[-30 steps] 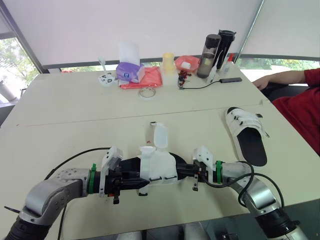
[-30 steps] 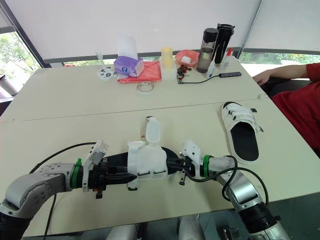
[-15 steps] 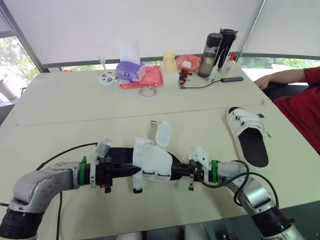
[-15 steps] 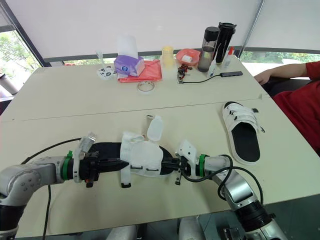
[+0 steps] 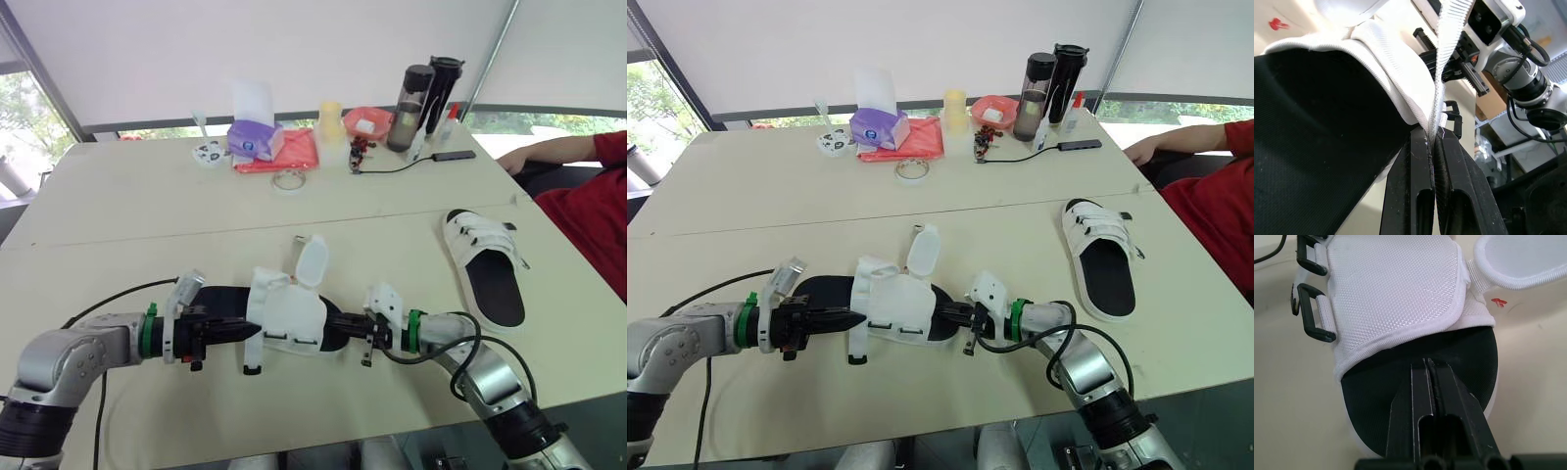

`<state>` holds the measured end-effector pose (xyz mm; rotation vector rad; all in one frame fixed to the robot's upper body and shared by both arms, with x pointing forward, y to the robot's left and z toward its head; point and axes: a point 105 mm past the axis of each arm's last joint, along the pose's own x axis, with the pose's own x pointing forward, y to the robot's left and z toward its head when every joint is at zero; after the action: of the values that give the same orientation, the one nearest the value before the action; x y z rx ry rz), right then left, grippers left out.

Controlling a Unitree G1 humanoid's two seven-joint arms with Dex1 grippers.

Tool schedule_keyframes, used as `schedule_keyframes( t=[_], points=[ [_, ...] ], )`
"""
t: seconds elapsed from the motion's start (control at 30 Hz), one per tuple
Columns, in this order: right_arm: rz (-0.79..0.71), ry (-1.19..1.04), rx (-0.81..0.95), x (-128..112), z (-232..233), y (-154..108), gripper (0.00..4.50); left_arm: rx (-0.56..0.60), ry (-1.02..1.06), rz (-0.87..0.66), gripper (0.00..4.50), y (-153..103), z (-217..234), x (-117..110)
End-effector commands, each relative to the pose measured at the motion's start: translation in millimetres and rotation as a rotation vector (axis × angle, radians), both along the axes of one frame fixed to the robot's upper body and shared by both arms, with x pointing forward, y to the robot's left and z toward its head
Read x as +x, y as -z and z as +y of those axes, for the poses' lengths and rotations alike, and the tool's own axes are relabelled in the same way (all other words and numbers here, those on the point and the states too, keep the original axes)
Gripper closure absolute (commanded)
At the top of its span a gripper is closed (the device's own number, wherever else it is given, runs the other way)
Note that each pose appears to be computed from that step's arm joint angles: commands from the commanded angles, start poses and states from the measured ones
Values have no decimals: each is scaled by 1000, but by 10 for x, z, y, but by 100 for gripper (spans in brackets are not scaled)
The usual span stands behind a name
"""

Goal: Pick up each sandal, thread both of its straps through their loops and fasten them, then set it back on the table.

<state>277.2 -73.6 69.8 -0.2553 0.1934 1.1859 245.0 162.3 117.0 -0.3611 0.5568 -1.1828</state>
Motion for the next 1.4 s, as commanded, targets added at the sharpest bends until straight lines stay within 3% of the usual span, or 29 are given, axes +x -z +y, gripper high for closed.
schedule_keyframes(
  t=[0.03, 0.13, 0.23, 0.47, 0.77, 1.13, 1.27, 1.4],
  points=[
    [100, 100, -122, 27, -225, 379, 450, -20, -14, -92, 449, -221, 108, 64],
    [100, 99, -123, 25, -225, 386, 450, -44, -12, -91, 449, -254, 95, 70],
    [101, 100, -122, 27, -220, 388, 450, -41, -4, -85, 359, -246, 74, 59],
    [102, 104, -123, 31, -239, 392, 450, -79, -46, -113, 5, -338, 106, 85],
    [102, 103, -114, 52, -218, 382, 450, -149, -33, -235, 5, -660, -148, 235],
    [101, 114, -110, 50, -229, 388, 450, -61, 75, -133, 5, -363, -249, 41],
    [103, 115, -106, 36, -220, 394, 450, -119, -8, -176, 5, -521, -142, 140],
    [104, 118, -104, 39, -225, 396, 450, -120, -16, -178, 5, -579, -94, 92]
  ],
)
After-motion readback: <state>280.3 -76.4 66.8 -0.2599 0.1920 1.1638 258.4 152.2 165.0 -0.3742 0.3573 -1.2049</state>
